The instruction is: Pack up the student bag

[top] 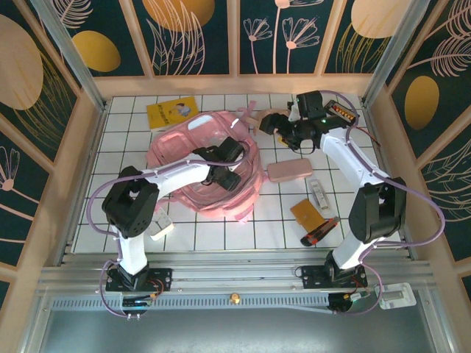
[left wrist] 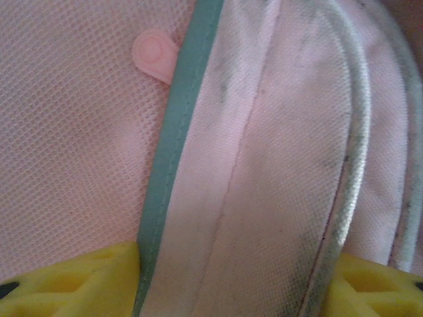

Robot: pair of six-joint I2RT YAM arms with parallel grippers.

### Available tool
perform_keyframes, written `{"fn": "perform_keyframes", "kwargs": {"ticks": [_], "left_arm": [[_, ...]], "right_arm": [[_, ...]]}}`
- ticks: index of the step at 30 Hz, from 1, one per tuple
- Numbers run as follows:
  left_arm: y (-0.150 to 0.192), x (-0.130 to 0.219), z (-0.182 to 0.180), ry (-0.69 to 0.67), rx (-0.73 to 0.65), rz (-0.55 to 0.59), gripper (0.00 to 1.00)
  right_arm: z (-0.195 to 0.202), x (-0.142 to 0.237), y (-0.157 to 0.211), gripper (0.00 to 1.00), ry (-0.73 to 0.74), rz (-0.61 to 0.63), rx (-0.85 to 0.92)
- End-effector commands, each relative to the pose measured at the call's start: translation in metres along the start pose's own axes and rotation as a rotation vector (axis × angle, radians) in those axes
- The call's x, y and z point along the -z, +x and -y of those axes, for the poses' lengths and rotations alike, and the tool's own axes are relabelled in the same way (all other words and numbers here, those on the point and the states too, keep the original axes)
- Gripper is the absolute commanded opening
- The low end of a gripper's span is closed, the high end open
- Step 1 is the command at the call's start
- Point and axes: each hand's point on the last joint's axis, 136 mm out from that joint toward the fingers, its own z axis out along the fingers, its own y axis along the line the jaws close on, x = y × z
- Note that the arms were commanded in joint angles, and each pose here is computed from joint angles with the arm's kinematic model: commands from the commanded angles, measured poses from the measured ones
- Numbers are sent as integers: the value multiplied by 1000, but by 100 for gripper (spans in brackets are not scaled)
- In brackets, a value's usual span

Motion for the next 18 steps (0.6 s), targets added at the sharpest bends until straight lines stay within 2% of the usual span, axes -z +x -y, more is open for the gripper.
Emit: {"fn": "perform_keyframes", "kwargs": {"ticks": [1, 6, 10, 11, 16, 18], "left_arm": [[10, -14, -10, 8, 45, -71, 50], [3, -9, -10, 34, 40, -80, 22], [-9, 12, -10, 89, 56, -40, 3], [-12, 18, -12, 100, 63, -21, 0], [-20, 51, -17, 167, 73, 92, 0], [-19, 59, -18, 176, 69, 111, 0]], "right_arm": [[1, 1, -9, 85, 16, -4, 31], [6, -3, -11, 83, -22, -12, 29], [-7, -1, -14, 84, -96, 36, 123], [-16, 2, -15, 84, -124, 65, 178], [-47, 20, -1, 82, -292, 285, 588], [-53, 21, 18, 77, -369, 310, 768]]}}
